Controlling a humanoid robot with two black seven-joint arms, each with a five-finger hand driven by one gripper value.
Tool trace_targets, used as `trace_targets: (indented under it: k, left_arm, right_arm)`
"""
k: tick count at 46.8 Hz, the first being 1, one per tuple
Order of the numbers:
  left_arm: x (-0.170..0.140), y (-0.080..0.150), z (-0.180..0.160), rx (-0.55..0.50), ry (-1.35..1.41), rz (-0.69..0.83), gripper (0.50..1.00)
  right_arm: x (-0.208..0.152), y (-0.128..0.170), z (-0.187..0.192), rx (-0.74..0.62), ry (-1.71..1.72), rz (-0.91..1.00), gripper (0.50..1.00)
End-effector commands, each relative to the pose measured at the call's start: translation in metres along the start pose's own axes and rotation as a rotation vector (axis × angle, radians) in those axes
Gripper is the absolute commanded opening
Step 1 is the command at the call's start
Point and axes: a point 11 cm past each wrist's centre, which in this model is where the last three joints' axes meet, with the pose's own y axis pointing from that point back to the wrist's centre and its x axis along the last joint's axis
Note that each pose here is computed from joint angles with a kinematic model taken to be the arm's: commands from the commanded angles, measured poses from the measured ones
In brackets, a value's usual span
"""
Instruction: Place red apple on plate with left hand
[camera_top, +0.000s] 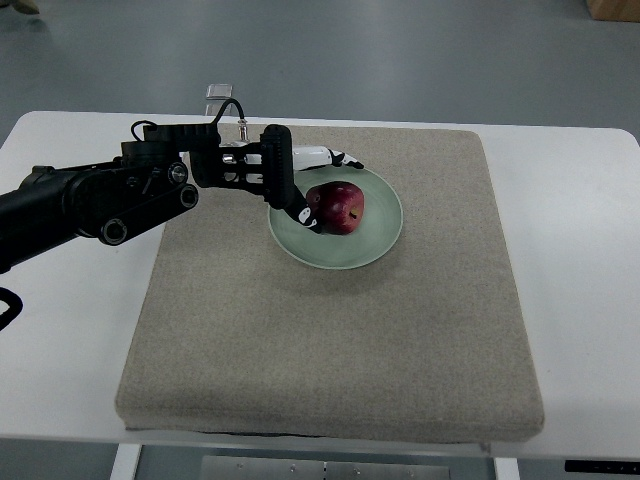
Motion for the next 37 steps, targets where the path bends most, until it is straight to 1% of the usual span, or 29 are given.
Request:
trace_targets:
  k: [1, 8, 14, 20, 26, 32, 37]
  left_arm:
    - [0.011, 0.001, -0.003, 0.007, 0.061, 0.054, 0.992]
    - [0.012, 0.002, -0.005, 0.009, 0.093, 0.062, 0.992]
    - [0.008, -0.002, 0.0, -0.001, 0.098, 0.059, 0.992]
    - [0.014, -0.002, 0.003, -0.015, 0.149, 0.085, 0.992]
    - [0.032, 0.001, -0.003, -0.016, 0.292, 0.161, 0.992]
    - [0.053, 0.004, -0.008, -0.047, 0.556, 0.273, 0.992]
    - [0.063, 0.007, -0.018, -0.054, 0.732, 0.344, 0.992]
  right_arm:
    - [0.0, 0.0, 0.0, -0.001, -0.001, 0.0, 0.932]
    - [-0.001, 0.0, 0.0, -0.001, -0.001, -0.002, 0.93]
    - [-0.001, 0.0, 0.0, -0.001, -0.001, -0.002, 0.932]
    - [0.0, 0.0, 0.0, -0.001, -0.001, 0.001, 0.93]
    - [0.0, 0.0, 0.0, -0.001, -0.001, 0.0, 0.93]
    - [0.0, 0.0, 0.0, -0.001, -0.001, 0.0, 0.93]
    - [0.0, 0.0, 0.0, -0.001, -0.001, 0.001, 0.93]
